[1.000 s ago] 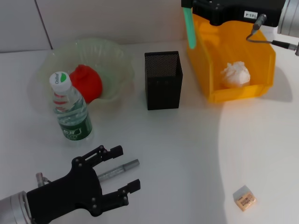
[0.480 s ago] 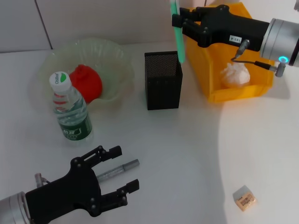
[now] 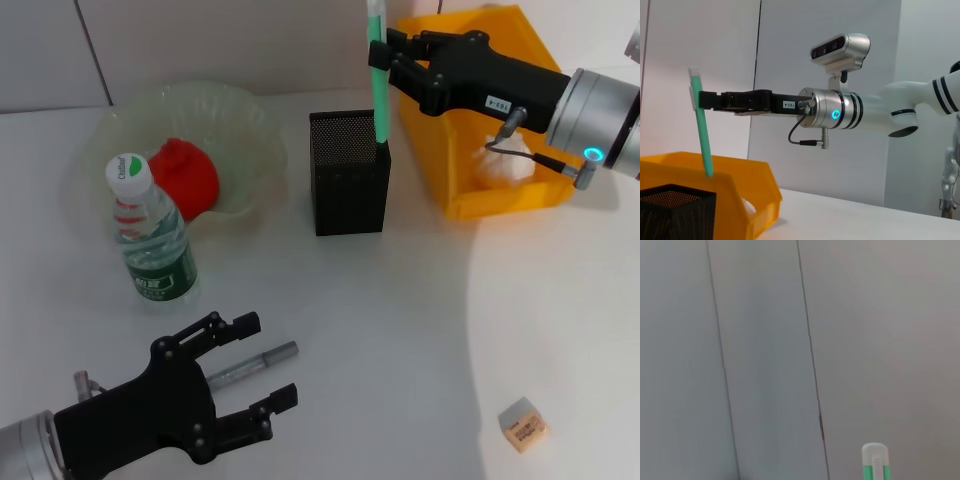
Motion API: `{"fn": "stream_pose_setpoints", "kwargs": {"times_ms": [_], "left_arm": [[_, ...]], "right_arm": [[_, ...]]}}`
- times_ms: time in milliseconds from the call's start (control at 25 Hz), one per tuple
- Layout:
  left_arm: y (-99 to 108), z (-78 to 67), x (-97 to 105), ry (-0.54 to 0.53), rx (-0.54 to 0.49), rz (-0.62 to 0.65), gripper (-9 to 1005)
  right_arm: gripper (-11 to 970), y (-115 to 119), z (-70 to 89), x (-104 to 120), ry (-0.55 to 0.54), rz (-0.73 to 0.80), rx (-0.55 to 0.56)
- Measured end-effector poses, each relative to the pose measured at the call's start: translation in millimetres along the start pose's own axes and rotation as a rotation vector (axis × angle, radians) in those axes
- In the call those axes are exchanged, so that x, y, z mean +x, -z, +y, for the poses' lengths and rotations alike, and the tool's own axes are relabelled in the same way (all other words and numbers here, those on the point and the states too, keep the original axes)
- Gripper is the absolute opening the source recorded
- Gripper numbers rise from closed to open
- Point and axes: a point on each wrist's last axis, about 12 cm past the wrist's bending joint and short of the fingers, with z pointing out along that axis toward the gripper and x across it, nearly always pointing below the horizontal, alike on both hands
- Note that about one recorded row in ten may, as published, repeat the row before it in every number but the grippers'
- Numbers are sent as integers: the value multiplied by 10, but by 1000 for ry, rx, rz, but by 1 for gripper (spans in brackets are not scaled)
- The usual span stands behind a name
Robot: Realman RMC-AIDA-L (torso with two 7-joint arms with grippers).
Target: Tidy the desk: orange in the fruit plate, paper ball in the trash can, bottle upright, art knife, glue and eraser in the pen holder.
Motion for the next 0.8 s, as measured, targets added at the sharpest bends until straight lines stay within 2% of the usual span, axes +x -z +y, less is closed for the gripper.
{"fn": "stream_pose_setpoints", "kwargs": {"times_ms": [560, 800], "left_arm": [[1, 13, -21, 0, 8, -5, 829], [-10, 22, -36, 4, 10, -10, 829]], "right_arm": [[177, 7, 58, 103, 21, -17, -4], [177, -68, 89, 129, 53, -11, -21]]}}
